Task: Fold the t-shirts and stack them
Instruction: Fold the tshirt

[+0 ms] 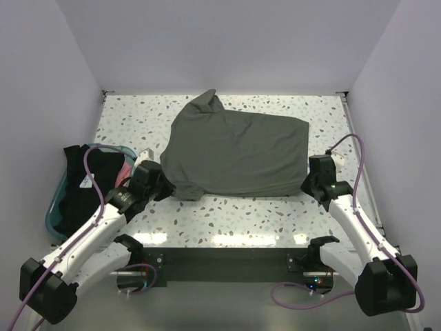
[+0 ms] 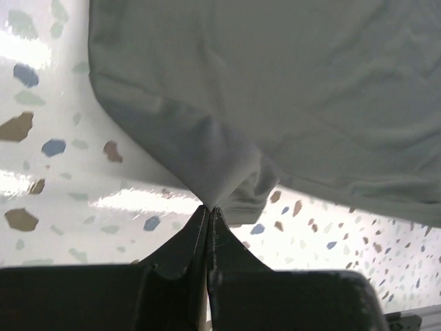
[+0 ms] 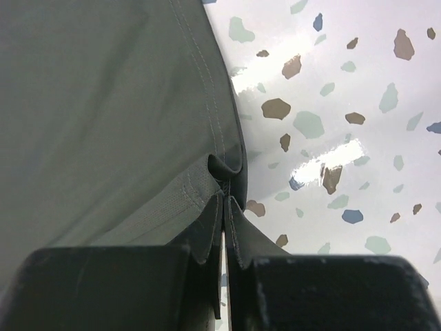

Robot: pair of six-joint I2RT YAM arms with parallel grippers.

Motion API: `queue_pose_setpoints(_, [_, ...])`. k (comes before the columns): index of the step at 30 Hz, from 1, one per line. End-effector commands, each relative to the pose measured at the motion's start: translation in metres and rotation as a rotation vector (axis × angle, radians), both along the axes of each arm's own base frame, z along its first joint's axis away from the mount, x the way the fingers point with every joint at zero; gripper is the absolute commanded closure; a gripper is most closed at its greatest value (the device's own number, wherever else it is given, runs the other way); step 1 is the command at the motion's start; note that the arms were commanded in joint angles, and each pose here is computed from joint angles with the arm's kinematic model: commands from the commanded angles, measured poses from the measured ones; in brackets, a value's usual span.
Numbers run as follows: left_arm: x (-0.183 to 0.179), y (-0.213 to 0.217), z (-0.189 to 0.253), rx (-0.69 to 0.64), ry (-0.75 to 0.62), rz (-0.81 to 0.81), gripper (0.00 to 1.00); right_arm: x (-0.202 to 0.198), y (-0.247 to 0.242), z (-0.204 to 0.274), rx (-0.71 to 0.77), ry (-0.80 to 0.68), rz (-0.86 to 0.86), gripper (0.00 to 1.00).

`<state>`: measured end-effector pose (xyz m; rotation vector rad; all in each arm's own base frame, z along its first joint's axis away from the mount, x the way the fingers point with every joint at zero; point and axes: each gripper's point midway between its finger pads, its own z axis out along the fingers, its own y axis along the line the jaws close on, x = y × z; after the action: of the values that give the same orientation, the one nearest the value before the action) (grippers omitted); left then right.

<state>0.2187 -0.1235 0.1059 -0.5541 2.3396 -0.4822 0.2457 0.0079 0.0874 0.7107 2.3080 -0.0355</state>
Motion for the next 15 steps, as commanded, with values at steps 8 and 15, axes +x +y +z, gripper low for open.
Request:
queue_pose_setpoints(8, [0.100,-0.012,0.065,-0.002,-0.138,0.047,1.00,0.048,-0.005,0.013,0.002,-0.026,-0.073,1.00])
queue_pose_setpoints(15, [0.164,-0.022,0.059,0.005,-0.120,0.030,1.00,0.085,-0.008,0.010,0.039,-0.036,-0.094,1.00])
